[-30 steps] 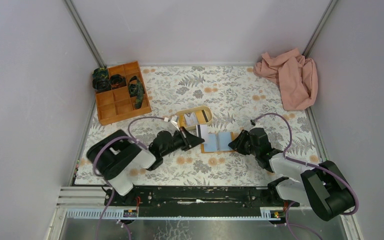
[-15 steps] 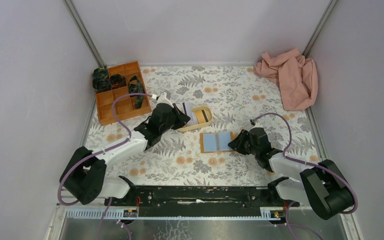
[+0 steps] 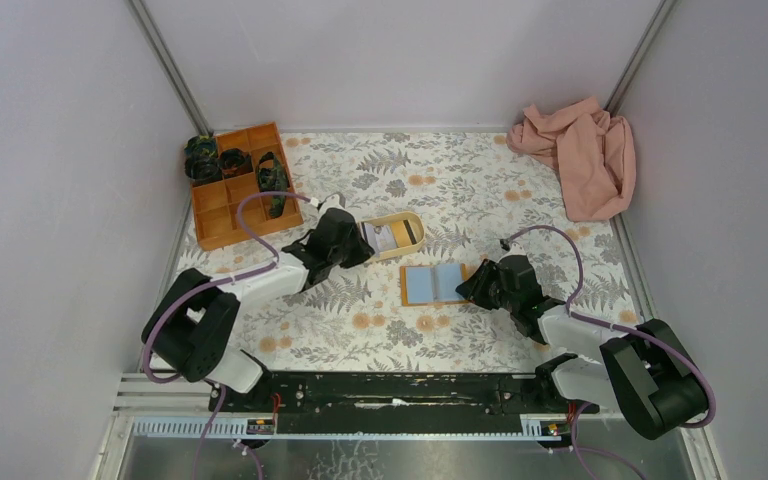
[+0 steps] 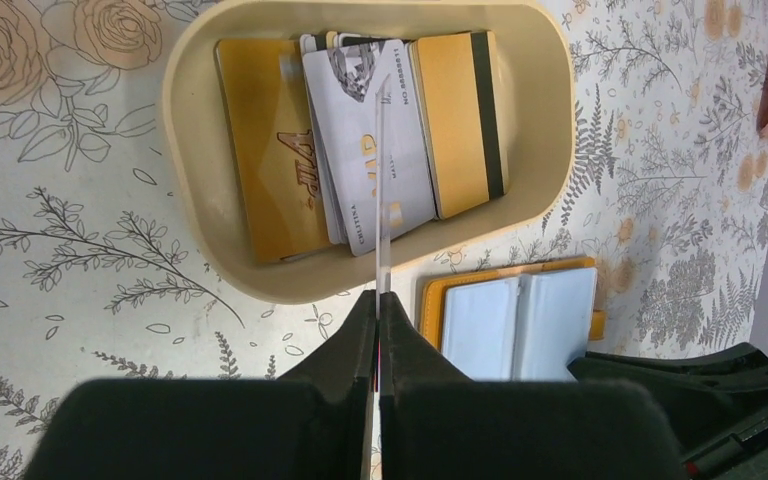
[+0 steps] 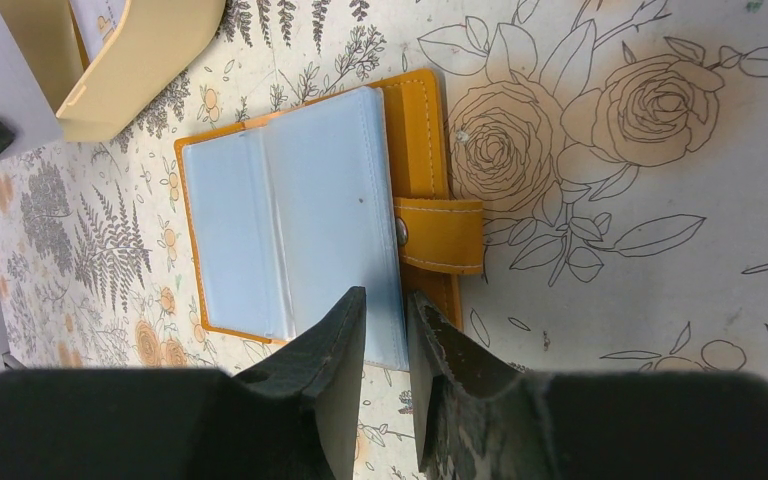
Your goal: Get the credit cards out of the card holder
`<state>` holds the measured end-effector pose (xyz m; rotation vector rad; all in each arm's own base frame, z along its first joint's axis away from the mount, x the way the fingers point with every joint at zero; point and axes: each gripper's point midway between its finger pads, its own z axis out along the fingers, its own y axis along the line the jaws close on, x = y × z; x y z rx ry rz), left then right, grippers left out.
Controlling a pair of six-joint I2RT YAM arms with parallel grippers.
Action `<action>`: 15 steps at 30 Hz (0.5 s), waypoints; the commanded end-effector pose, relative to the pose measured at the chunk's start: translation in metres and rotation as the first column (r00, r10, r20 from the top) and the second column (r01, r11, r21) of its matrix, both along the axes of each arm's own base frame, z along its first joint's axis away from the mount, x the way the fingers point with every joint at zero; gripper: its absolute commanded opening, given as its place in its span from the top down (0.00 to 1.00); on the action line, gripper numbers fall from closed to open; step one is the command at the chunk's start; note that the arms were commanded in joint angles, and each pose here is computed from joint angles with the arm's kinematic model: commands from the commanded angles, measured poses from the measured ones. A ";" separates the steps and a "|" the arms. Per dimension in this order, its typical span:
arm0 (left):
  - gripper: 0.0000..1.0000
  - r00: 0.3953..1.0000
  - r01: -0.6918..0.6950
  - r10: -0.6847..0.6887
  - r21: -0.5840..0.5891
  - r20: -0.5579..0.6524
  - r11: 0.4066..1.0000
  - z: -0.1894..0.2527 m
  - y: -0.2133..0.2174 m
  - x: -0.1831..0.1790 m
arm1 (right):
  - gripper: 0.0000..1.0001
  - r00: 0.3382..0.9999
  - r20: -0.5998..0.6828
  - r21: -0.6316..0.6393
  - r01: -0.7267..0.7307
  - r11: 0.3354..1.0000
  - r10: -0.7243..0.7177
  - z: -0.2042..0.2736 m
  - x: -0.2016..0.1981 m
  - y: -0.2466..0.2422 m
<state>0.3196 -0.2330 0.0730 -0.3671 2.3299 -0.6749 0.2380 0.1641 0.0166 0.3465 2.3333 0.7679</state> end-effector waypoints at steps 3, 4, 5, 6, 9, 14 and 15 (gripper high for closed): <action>1.00 0.998 -0.054 0.054 0.021 0.014 0.998 0.000 0.011 0.018 | 0.71 0.998 -0.050 -0.032 -0.035 0.999 0.033 -0.012 -0.012 -0.003; 1.00 0.998 -0.059 0.059 0.023 0.012 0.998 -0.001 0.012 0.019 | 0.71 0.998 -0.051 -0.032 -0.034 0.999 0.033 -0.012 -0.012 -0.003; 1.00 0.998 -0.061 0.061 0.025 0.013 0.998 0.000 0.013 0.020 | 0.71 0.998 -0.051 -0.032 -0.034 0.999 0.032 -0.013 -0.012 -0.003; 1.00 0.998 -0.064 0.064 0.027 0.011 0.998 -0.001 0.015 0.021 | 0.71 0.998 -0.052 -0.032 -0.034 0.999 0.033 -0.013 -0.012 -0.003; 1.00 0.998 -0.063 0.063 0.038 0.004 0.997 -0.003 0.019 0.024 | 0.71 0.998 -0.053 -0.031 -0.036 0.999 0.034 -0.013 -0.012 -0.002; 1.00 0.999 -0.045 0.047 0.045 -0.025 0.998 -0.012 0.018 0.024 | 0.71 0.998 -0.053 -0.029 -0.037 0.999 0.036 -0.013 -0.012 -0.002; 1.00 0.999 -0.043 0.044 0.042 -0.028 0.998 -0.013 0.018 0.024 | 0.71 0.998 -0.055 -0.031 -0.038 0.999 0.037 -0.013 -0.012 -0.002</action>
